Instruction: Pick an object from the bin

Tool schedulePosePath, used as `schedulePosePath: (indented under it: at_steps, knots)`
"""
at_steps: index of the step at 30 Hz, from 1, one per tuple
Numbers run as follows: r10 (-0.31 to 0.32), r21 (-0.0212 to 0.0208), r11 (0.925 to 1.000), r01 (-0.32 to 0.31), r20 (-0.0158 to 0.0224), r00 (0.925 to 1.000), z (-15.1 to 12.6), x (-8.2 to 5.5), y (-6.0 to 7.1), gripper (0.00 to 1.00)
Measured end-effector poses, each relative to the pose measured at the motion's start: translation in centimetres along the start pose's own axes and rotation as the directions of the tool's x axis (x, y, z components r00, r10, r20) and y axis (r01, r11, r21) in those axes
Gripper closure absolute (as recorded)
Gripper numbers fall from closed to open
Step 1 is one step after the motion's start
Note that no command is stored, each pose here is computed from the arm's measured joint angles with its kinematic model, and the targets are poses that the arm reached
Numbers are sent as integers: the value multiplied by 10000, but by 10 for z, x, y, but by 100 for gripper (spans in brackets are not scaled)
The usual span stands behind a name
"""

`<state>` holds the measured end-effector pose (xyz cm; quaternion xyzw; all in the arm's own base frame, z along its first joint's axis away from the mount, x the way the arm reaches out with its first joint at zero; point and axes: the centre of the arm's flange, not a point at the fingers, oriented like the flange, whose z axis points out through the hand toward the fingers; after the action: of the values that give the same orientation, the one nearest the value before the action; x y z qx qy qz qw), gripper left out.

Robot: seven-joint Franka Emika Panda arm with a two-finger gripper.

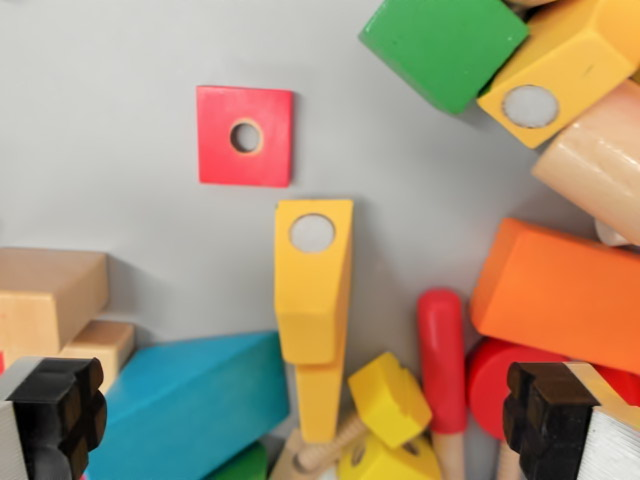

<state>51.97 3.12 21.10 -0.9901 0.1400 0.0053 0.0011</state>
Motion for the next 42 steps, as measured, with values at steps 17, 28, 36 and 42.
schedulePosePath:
  at_steps: [17, 28, 36, 42]
  knots:
    - [-15, 15, 10000, 15, -9, 10000, 61, 0, 0, 0]
    - [-24, 4, 10000, 24, -17, 10000, 85, 0, 0, 0]
    - [-22, 1, 10000, 22, -22, 10000, 90, 0, 0, 100]
    - [-23, 3, 10000, 23, -29, 10000, 90, 0, 0, 100]
